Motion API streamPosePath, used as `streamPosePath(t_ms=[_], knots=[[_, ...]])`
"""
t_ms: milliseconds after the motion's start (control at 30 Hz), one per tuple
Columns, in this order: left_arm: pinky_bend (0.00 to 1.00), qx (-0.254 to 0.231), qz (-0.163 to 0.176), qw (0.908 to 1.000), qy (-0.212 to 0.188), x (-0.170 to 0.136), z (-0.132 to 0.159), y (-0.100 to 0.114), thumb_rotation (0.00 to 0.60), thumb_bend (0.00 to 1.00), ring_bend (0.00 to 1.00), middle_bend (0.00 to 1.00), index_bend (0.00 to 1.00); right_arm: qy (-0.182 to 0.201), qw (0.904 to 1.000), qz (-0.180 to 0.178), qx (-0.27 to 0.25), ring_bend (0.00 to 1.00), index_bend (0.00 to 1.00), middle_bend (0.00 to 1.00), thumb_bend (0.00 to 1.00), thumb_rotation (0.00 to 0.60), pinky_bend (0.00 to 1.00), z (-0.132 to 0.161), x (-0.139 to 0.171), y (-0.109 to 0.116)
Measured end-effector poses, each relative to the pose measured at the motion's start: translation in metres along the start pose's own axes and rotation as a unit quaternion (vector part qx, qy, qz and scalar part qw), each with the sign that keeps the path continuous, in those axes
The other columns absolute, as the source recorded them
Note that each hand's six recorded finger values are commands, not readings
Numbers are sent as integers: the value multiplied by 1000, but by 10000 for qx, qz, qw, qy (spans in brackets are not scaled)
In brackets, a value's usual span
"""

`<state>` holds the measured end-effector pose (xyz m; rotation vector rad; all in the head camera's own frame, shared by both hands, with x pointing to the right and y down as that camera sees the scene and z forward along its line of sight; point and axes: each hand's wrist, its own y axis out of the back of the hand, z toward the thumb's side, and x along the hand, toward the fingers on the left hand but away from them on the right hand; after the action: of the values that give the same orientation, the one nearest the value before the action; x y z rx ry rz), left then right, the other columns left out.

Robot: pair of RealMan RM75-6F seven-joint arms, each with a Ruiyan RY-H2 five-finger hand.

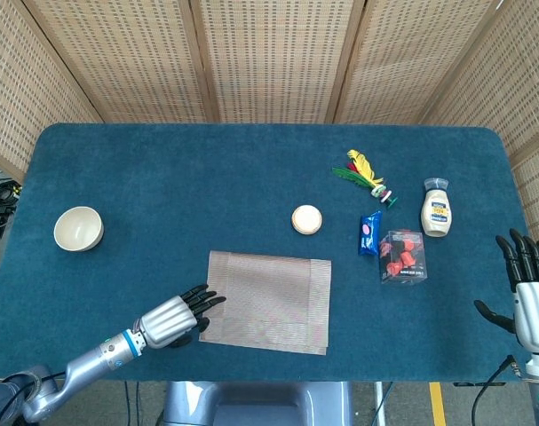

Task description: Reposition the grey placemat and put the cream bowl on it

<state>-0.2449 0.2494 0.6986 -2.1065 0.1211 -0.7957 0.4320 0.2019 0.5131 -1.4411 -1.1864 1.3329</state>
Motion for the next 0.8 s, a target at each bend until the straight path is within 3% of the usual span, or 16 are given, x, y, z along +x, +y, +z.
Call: streamPosePath(t_ms=[267, 800], knots=[[0, -7, 143, 9998, -133, 16, 5, -4, 600, 331, 0, 0, 478, -1, 10000, -29, -27, 0, 79, 0, 0, 600, 0, -1, 1, 2], [0, 71, 58, 9998, -183, 26, 10, -9, 600, 337, 0, 0, 479, -2, 10000, -62, -42, 0, 80, 0, 0, 600, 0, -2, 1, 4]])
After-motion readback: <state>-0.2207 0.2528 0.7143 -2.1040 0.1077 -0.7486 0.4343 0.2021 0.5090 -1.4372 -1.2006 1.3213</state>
